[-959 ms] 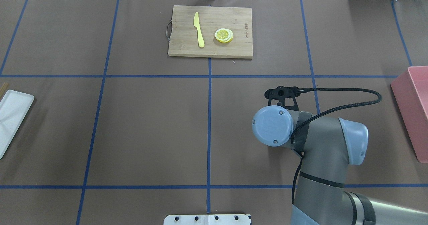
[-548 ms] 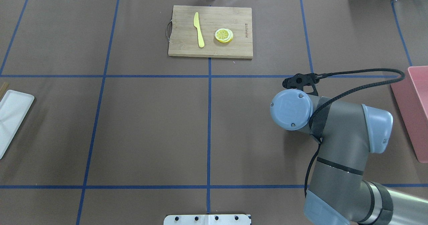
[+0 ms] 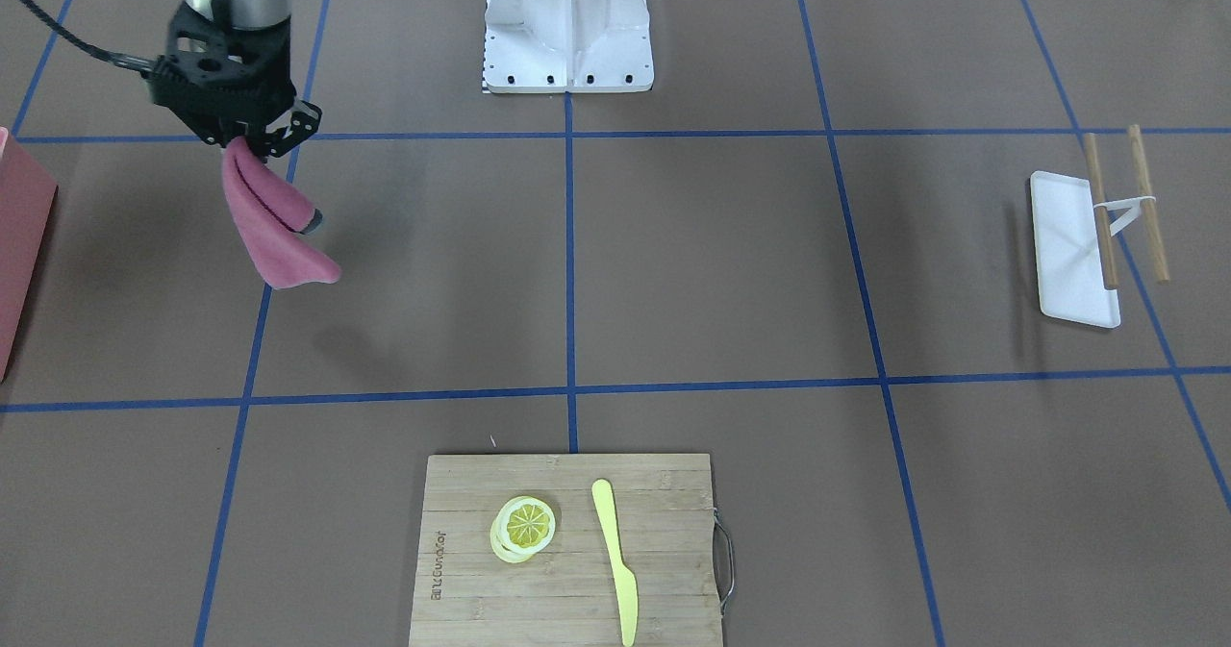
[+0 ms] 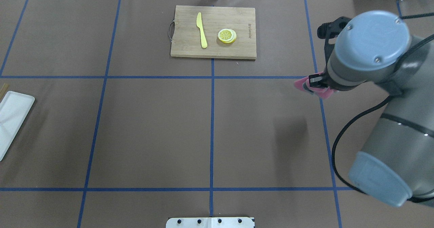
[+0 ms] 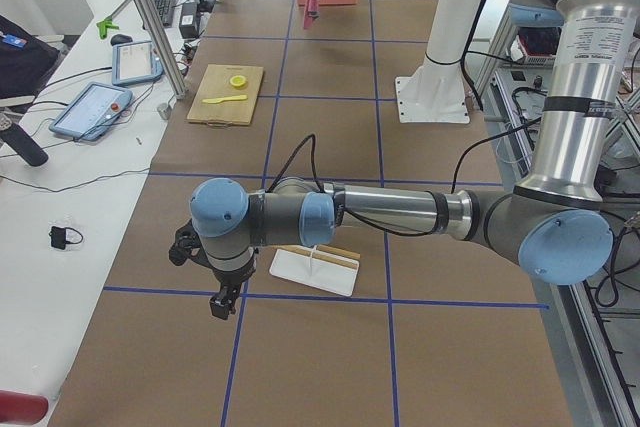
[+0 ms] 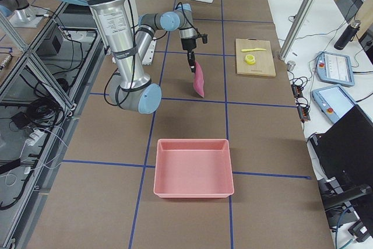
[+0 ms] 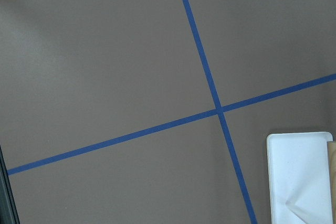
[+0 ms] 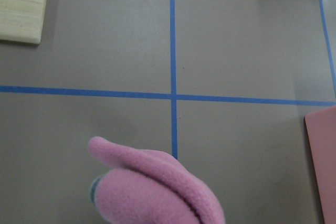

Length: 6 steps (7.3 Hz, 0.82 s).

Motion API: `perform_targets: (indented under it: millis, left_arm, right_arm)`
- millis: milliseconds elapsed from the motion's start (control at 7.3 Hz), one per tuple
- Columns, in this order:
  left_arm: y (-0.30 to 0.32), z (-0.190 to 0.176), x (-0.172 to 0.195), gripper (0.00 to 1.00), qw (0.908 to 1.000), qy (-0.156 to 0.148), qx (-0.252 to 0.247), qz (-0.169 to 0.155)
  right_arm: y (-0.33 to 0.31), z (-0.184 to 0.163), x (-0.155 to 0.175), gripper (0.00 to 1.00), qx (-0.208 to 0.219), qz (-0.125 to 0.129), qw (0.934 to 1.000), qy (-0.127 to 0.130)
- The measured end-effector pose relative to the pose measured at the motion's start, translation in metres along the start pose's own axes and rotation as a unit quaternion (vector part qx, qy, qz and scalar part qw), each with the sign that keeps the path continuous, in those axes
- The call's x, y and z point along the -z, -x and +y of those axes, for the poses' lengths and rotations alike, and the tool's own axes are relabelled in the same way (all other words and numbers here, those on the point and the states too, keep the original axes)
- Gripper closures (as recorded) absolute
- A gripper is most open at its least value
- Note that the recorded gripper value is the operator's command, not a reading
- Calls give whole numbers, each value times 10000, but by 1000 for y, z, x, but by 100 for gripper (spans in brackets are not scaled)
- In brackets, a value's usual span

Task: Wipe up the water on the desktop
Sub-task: 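Carry the towel to the pink bin and release it inside with the right gripper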

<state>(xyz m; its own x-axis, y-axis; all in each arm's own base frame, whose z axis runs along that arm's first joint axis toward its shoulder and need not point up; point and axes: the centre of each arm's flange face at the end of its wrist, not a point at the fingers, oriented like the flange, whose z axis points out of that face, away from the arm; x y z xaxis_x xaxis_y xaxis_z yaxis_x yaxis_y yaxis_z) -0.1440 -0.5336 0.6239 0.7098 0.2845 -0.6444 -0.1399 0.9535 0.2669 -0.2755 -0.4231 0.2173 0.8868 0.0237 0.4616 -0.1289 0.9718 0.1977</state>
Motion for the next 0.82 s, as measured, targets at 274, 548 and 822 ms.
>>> perform_targets:
  millis: [274,548,822]
  left_arm:
    - [-1,0,0,1,10000,-1,-8,2]
    - [-1,1,-1,1,10000,1,-8,4]
    - [-1,1,-1,1,10000,4,-5,5]
  right_arm:
    - [-80,-42,27,100,395,-295,9987,99]
    - [-170,-59,26,100,901,-366,9949,270]
    - [-260,-56,10,100,1301,-397,9893,527]
